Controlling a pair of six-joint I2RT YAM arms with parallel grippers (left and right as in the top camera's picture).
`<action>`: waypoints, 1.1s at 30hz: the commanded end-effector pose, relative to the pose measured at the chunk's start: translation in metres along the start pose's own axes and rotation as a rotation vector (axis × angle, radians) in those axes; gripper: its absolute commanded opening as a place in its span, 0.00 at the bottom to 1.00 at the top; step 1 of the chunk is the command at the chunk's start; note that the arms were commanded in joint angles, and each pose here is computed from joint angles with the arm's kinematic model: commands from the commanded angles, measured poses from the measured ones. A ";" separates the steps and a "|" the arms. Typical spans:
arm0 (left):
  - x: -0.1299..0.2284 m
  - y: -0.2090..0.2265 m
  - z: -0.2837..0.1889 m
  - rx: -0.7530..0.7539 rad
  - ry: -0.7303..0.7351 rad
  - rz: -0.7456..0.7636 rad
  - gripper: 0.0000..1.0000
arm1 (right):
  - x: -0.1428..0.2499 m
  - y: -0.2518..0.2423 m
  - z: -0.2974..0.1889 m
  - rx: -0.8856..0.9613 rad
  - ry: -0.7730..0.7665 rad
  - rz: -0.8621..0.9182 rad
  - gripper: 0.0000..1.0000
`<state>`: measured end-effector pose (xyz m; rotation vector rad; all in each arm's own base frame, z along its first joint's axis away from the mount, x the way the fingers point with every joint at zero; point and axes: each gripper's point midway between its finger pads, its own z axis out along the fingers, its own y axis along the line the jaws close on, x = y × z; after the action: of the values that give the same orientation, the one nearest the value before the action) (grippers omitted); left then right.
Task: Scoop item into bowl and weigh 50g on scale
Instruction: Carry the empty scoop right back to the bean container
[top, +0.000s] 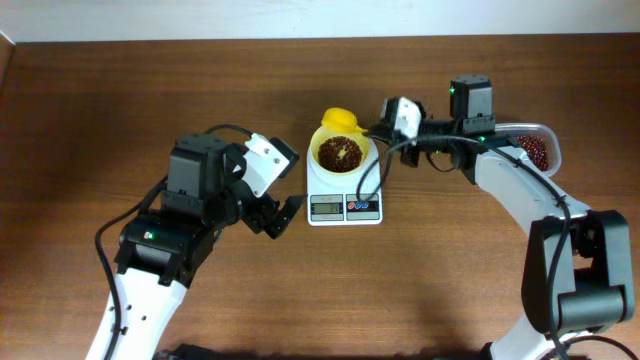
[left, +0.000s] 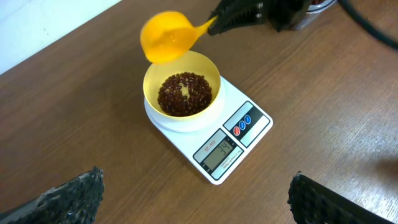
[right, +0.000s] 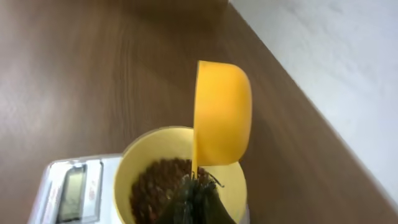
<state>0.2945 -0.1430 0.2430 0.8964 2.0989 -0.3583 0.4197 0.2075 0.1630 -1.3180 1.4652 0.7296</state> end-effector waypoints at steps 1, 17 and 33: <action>0.000 -0.002 -0.001 0.010 -0.007 0.014 0.99 | -0.015 -0.003 0.002 -0.019 -0.057 0.470 0.04; 0.000 -0.002 -0.001 0.010 -0.007 0.015 0.99 | -0.019 -0.093 -0.099 0.418 -0.235 1.222 0.04; 0.000 -0.002 -0.001 0.010 -0.007 0.015 0.99 | 0.093 -0.090 -0.245 1.138 0.371 0.960 0.04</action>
<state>0.2943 -0.1430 0.2427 0.8972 2.0995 -0.3592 0.4501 -0.0435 0.1633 0.2450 2.3089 0.2874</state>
